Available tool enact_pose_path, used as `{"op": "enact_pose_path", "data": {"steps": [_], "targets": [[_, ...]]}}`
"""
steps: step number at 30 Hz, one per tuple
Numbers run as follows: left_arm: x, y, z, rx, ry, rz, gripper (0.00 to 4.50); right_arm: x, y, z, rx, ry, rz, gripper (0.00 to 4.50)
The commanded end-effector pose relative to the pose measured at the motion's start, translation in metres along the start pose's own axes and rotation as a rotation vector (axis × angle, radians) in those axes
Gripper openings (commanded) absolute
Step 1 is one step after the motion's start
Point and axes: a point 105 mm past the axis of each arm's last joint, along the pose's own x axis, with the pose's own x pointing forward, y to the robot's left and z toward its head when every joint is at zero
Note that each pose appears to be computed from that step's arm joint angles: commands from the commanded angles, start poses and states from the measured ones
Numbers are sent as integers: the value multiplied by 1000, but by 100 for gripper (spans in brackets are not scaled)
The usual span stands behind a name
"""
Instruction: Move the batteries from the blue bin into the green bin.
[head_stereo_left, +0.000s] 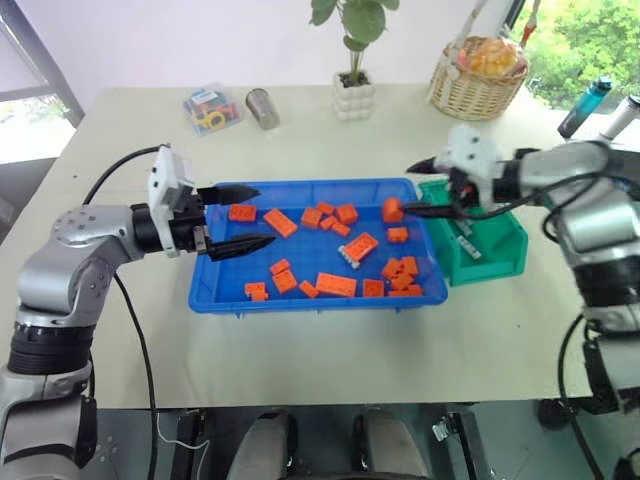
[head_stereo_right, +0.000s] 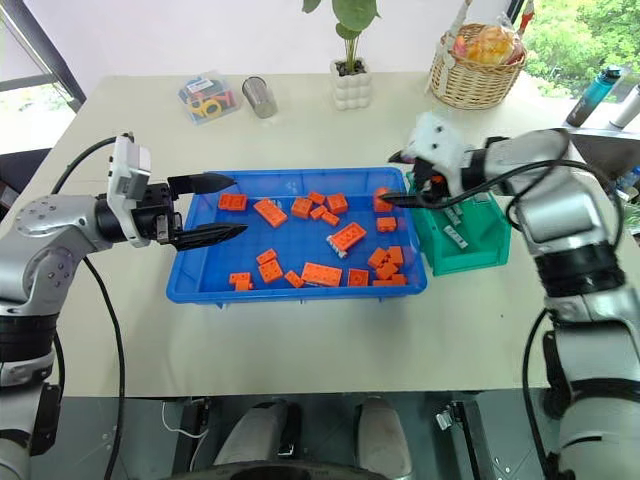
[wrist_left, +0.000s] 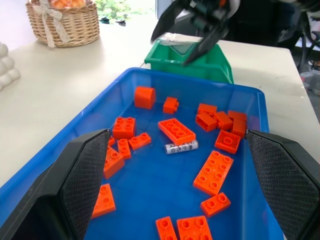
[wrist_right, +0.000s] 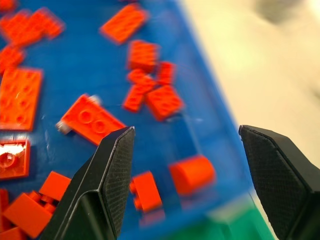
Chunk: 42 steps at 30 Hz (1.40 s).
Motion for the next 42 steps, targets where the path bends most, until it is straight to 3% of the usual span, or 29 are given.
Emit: {"op": "enact_pose_path", "data": {"steps": [1, 13, 17, 32, 36, 40, 42], "targets": [[-6, -6, 12, 52, -22, 16, 450, 11, 4, 0, -198, 40, 121, 342], [-18, -15, 13, 51, -14, 87, 450, 51, 15, -5, -382, 85, 392, 342], [-21, -17, 14, 52, -17, 112, 450, 64, 14, 1, -432, 107, 419, 442], [-21, -15, 17, 56, -26, 142, 450, 88, 24, 6, -461, 120, 479, 442], [-20, -14, 19, 61, -29, 141, 450, 90, 25, 7, -415, 101, 476, 322], [-21, -13, 19, 61, -28, 143, 450, 87, 20, 10, -356, 63, 441, 131], [-21, -13, 19, 59, -27, 142, 450, 81, 15, 13, -314, 35, 424, 131]]}}
